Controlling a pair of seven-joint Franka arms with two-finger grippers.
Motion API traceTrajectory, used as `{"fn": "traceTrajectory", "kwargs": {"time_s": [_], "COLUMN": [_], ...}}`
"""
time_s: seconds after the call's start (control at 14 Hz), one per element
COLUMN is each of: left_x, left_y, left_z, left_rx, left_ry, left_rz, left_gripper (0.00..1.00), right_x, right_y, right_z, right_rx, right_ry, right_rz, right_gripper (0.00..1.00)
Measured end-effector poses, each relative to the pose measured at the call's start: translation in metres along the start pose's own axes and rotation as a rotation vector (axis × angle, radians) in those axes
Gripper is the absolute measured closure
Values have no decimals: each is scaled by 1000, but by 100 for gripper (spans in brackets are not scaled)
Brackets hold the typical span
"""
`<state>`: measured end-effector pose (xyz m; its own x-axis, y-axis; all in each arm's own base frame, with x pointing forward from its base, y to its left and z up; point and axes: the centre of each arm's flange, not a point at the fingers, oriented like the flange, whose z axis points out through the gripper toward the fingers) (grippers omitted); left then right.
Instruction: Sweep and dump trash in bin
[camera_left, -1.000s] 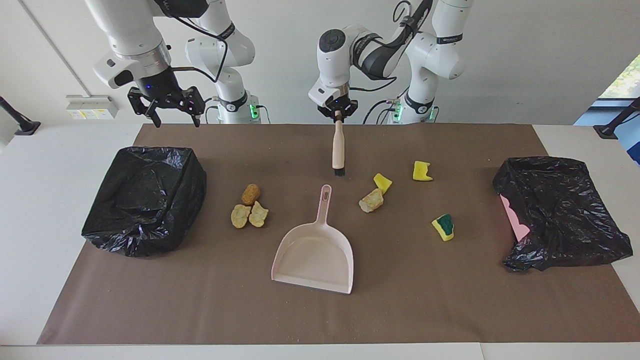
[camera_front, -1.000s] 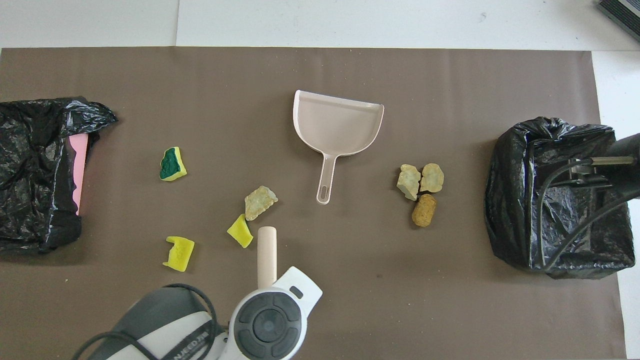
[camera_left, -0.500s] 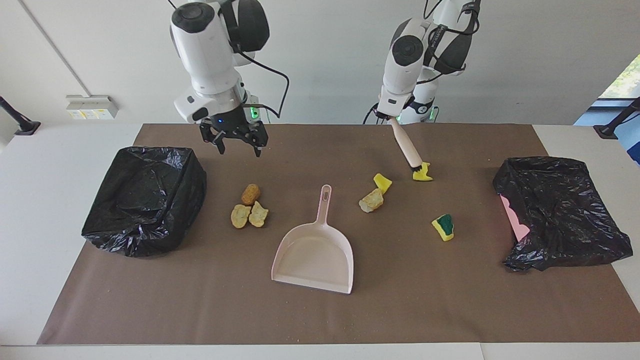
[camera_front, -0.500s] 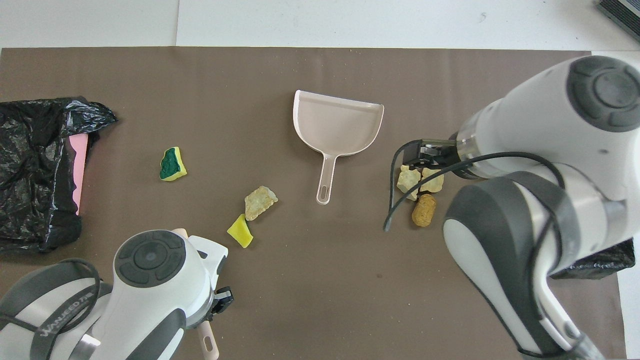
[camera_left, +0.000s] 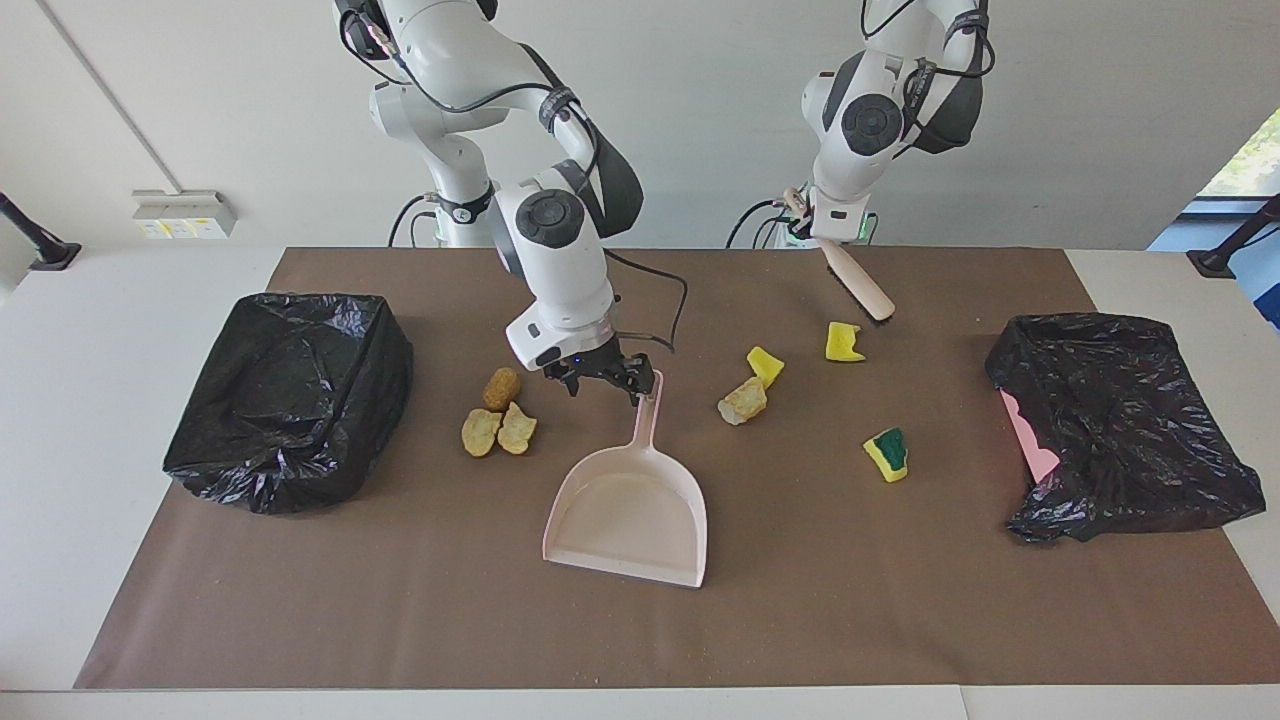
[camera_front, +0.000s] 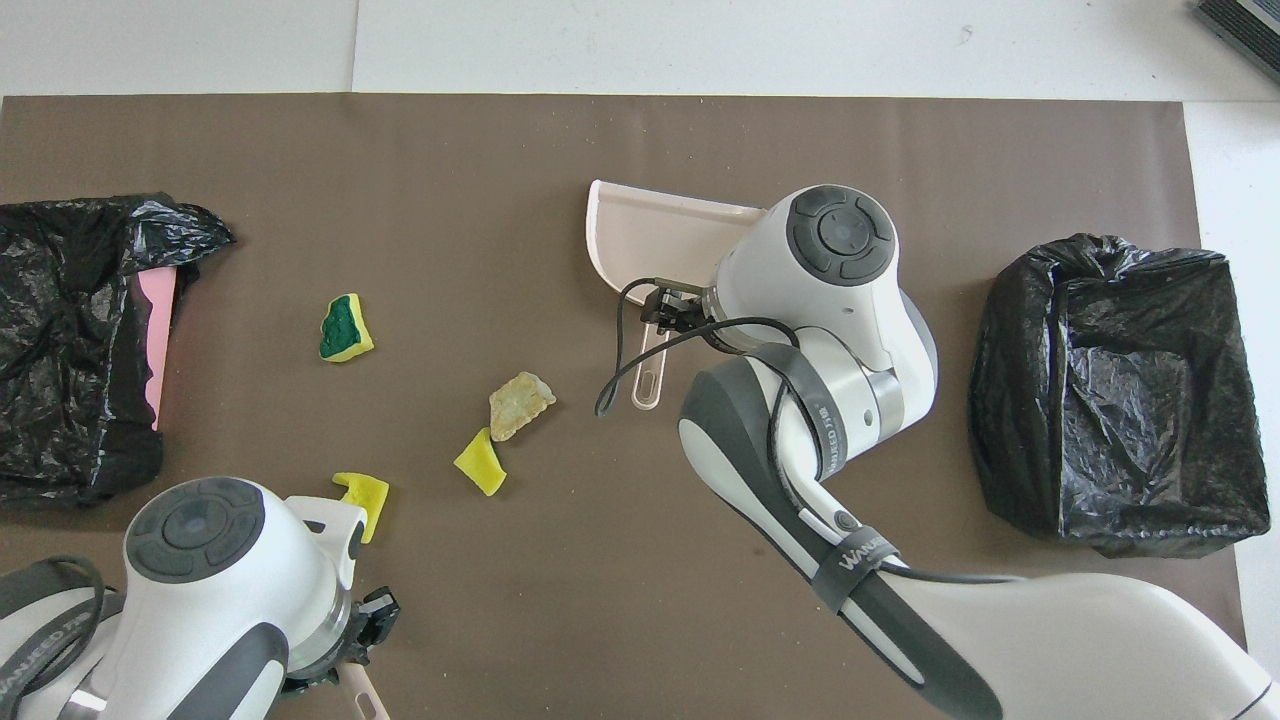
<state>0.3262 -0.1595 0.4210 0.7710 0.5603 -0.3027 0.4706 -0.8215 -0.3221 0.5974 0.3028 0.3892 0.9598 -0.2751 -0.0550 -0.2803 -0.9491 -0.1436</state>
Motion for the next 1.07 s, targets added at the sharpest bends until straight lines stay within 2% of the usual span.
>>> {"fn": "traceTrajectory", "kwargs": {"time_s": [0.14, 0.36, 0.64, 0.71, 0.79, 0.93, 1.07], "left_x": [6, 13, 20, 19, 19, 19, 15], "left_y": [-3, 6, 30, 38, 46, 64, 85], "left_z": [18, 52, 55, 52, 48, 37, 25], "left_rx": [-11, -63, -172, -196, -218, -277, -310], "left_ry": [1, 46, 116, 113, 110, 103, 102], "left_rz": [-16, -14, 17, 21, 30, 69, 105], "left_gripper": [74, 74, 74, 74, 74, 74, 74], "right_x": [-12, -20, -18, -18, -18, -18, -17], "right_y": [-13, -23, -21, -21, -21, -21, -22], "right_z": [22, 37, 38, 38, 38, 39, 44], "right_rx": [-9, -13, -14, -14, -14, -14, -11], "right_ry": [-29, -40, -41, -41, -40, -41, -40], "right_rz": [-21, -34, -29, -29, -29, -29, -28], "right_gripper": [0, 0, 0, 5, 5, 16, 19]}}
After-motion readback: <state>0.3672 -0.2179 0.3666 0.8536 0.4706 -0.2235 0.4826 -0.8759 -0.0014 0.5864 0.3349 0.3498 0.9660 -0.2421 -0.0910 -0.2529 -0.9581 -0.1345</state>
